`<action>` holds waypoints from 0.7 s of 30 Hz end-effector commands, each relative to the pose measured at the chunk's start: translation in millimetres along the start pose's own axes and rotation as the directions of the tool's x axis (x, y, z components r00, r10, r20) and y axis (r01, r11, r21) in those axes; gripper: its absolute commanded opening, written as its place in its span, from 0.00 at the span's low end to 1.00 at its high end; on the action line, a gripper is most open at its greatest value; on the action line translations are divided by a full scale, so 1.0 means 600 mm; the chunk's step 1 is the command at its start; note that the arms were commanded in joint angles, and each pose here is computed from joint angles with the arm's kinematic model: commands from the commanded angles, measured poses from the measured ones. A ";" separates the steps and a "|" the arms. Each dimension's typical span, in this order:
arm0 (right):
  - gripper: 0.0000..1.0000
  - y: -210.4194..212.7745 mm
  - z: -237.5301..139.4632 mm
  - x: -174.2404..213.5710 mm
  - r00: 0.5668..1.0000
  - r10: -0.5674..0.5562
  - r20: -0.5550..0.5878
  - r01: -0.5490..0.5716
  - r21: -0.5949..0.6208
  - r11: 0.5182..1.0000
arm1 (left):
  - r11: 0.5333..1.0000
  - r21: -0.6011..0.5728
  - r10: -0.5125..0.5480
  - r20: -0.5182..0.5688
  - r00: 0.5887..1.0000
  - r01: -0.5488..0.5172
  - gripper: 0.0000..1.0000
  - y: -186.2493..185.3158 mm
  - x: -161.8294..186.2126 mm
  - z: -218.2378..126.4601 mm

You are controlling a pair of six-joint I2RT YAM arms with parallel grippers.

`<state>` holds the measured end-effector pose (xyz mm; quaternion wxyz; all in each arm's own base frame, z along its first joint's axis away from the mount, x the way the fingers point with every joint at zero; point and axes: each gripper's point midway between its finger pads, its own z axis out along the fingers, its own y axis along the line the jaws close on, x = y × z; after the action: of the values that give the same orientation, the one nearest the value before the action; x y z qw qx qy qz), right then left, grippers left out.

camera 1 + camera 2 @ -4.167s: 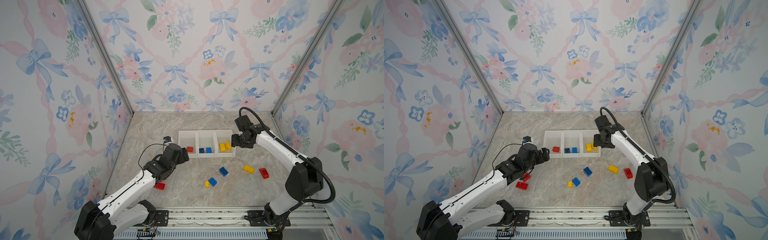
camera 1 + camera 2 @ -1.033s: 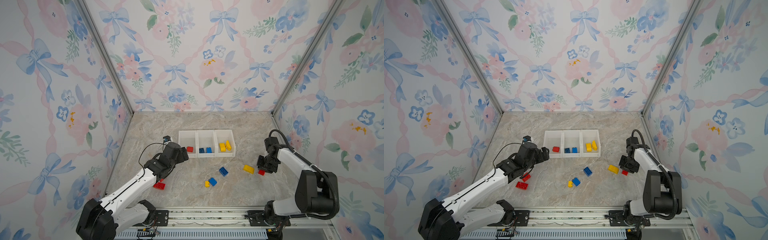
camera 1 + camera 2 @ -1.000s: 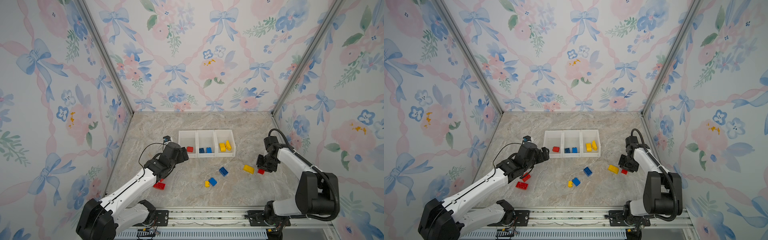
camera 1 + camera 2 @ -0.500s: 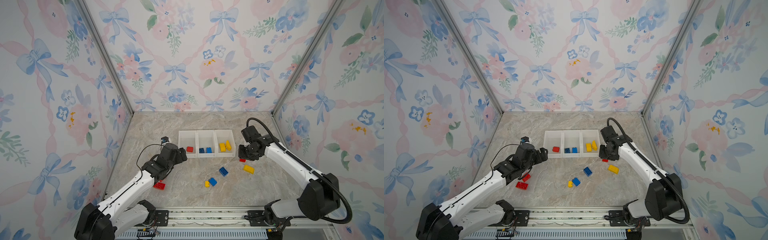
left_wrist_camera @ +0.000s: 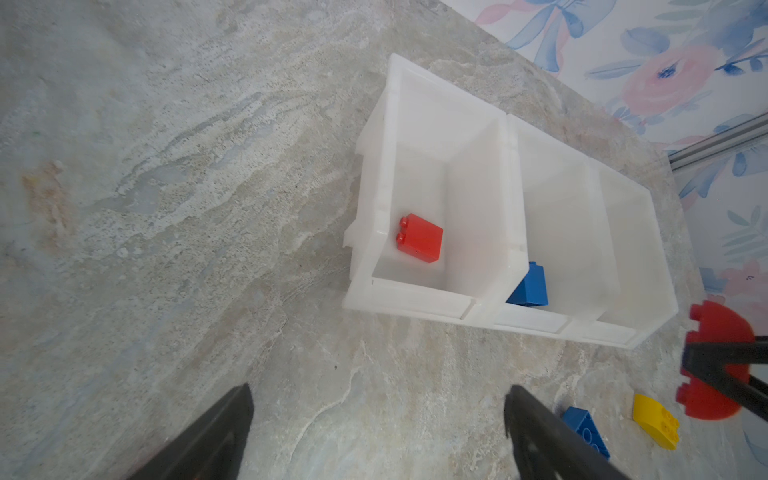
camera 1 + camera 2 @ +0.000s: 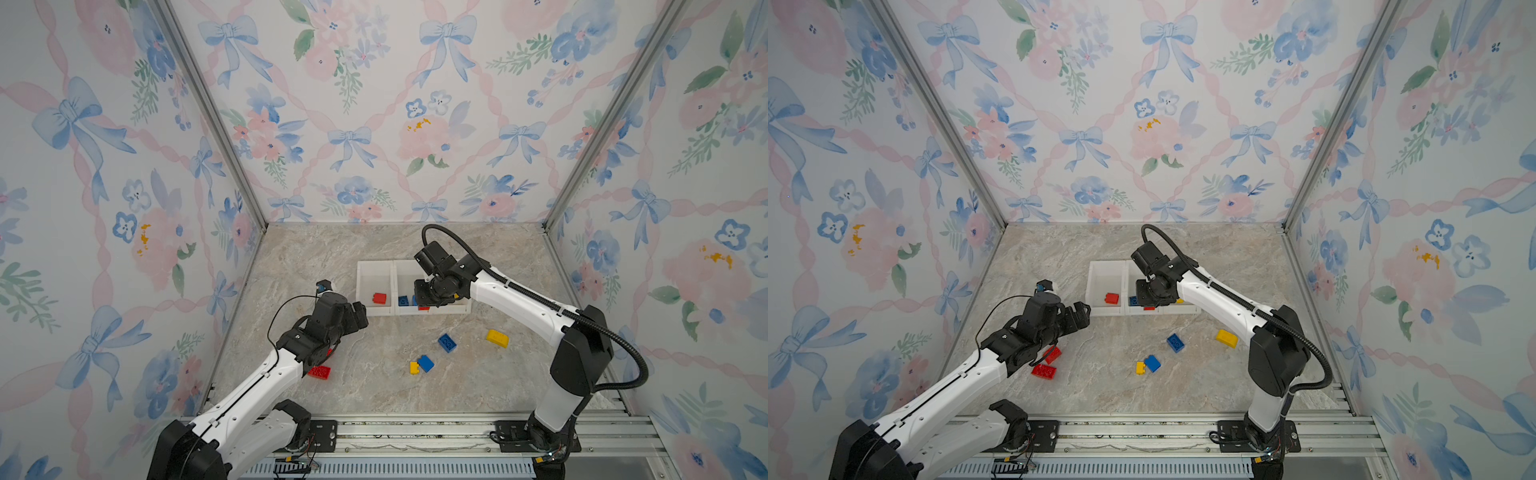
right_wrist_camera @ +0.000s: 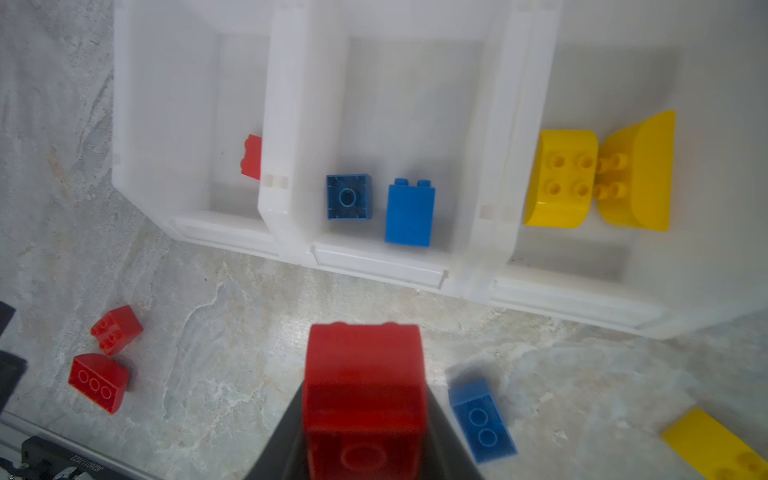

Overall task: Sort the legos into containers by color
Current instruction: 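Carry the red brick with the right gripper over the bin nearest the left arm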

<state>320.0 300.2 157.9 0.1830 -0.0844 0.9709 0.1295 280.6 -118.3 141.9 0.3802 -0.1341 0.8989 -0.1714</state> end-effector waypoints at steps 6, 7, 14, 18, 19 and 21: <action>0.23 0.104 0.031 -0.044 0.996 -0.086 0.038 0.089 -0.088 0.992 | 1.000 0.010 0.024 -0.020 1.000 -0.024 0.97 0.011 0.010 -0.002; 0.23 0.112 0.036 -0.051 0.994 -0.095 0.044 0.099 -0.090 0.991 | 1.000 0.012 0.024 -0.020 1.000 -0.024 0.97 0.011 0.009 -0.002; 0.23 0.143 0.084 -0.094 0.990 -0.124 0.060 0.129 -0.090 0.988 | 1.000 0.014 0.019 -0.019 1.000 -0.019 0.97 0.010 0.007 -0.003; 0.23 0.152 0.118 -0.115 0.990 -0.130 0.056 0.135 -0.094 0.986 | 1.000 0.019 0.018 -0.016 1.000 -0.017 0.97 0.008 0.005 -0.004; 0.23 0.156 0.124 -0.119 0.989 -0.135 0.057 0.140 -0.095 0.986 | 1.000 0.018 0.017 -0.019 1.000 -0.017 0.97 0.008 0.007 -0.004; 0.23 0.161 0.136 -0.126 0.988 -0.141 0.055 0.146 -0.096 0.985 | 1.000 0.021 0.014 -0.018 1.000 -0.014 0.97 0.008 0.006 -0.004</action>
<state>391.9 422.7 136.5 0.2181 -0.1490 0.9492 0.1707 278.7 -116.2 140.0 0.3745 -0.1316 0.9000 -0.1801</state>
